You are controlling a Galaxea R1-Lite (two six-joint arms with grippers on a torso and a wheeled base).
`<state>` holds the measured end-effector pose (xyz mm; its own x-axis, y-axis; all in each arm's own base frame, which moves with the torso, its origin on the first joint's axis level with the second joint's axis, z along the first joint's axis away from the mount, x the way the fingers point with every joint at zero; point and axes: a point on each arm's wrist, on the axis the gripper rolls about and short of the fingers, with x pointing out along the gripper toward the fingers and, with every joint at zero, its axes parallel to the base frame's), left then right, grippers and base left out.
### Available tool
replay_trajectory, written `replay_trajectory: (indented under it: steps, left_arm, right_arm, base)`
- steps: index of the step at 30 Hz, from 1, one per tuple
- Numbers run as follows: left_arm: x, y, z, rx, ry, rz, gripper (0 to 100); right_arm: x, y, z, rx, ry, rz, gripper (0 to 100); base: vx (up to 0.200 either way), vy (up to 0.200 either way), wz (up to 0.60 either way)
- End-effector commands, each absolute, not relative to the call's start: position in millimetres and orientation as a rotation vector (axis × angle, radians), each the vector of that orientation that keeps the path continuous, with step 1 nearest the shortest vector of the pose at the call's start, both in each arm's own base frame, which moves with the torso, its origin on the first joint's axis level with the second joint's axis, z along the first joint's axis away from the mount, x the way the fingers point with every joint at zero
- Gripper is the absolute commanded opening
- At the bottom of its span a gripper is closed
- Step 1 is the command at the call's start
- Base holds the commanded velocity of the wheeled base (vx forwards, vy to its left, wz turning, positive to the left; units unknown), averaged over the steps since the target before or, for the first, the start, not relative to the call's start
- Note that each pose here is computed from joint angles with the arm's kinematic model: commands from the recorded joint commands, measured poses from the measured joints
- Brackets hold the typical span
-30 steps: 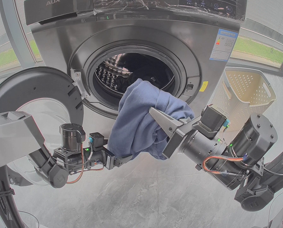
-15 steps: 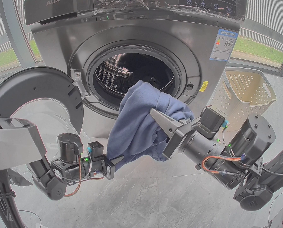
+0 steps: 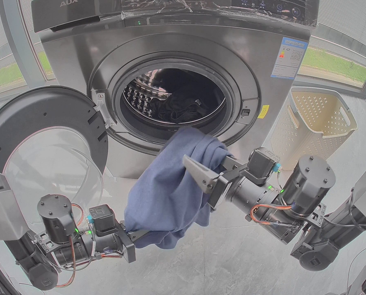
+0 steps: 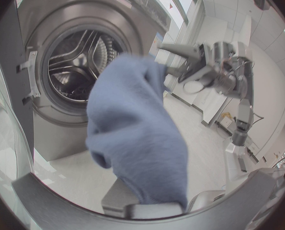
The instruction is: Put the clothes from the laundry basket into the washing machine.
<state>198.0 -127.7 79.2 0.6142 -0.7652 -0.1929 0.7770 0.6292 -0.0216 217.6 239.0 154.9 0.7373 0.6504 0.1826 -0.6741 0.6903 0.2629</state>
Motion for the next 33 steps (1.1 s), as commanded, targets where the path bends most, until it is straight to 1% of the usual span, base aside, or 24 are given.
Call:
replay_trajectory:
  steps: [1, 6, 8, 9, 15, 21, 28, 33]
  left_arm:
    - [181.9, -125.7, 110.5, 0.018, 0.065, -0.913, 0]
    - [188.0, -130.0, 117.7, 0.002, 0.028, -0.913, 0]
    - [193.9, -132.9, 122.6, -0.017, 0.005, -0.907, 0]
    - [197.5, -135.1, 127.1, -0.039, -0.011, -0.902, 0]
    - [202.3, -138.5, 133.1, -0.088, -0.023, -0.887, 0]
    - [206.4, -140.7, 140.6, -0.120, -0.051, -0.872, 0]
    - [212.1, -145.0, 151.3, -0.177, -0.086, -0.831, 0]
    - [215.7, -149.6, 155.2, -0.191, -0.105, -0.804, 0]
  right_arm:
    - [221.9, 240.9, 120.9, 0.260, 0.023, 0.722, 100]
    - [216.9, 234.7, 110.9, 0.221, 0.061, 0.716, 100]
    - [214.0, 230.8, 107.1, 0.208, 0.081, 0.712, 100]
    - [213.2, 229.9, 106.6, 0.206, 0.083, 0.711, 100]
    - [211.2, 227.7, 104.0, 0.201, 0.096, 0.710, 100]
    - [208.1, 228.5, 101.8, 0.194, 0.106, 0.716, 100]
    - [204.7, 232.6, 98.1, 0.189, 0.120, 0.733, 100]
    - [197.3, 237.8, 95.3, 0.181, 0.134, 0.761, 100]
  base:
    - [0.000, 0.000, 0.00]
    - [0.000, 0.000, 0.00]
    - [0.000, 0.000, 0.00]
    - [0.000, 0.000, 0.00]
    - [0.000, 0.000, 0.00]
    - [0.000, 0.000, 0.00]
    - [0.000, 0.000, 0.00]
    - [0.000, 0.000, 0.00]
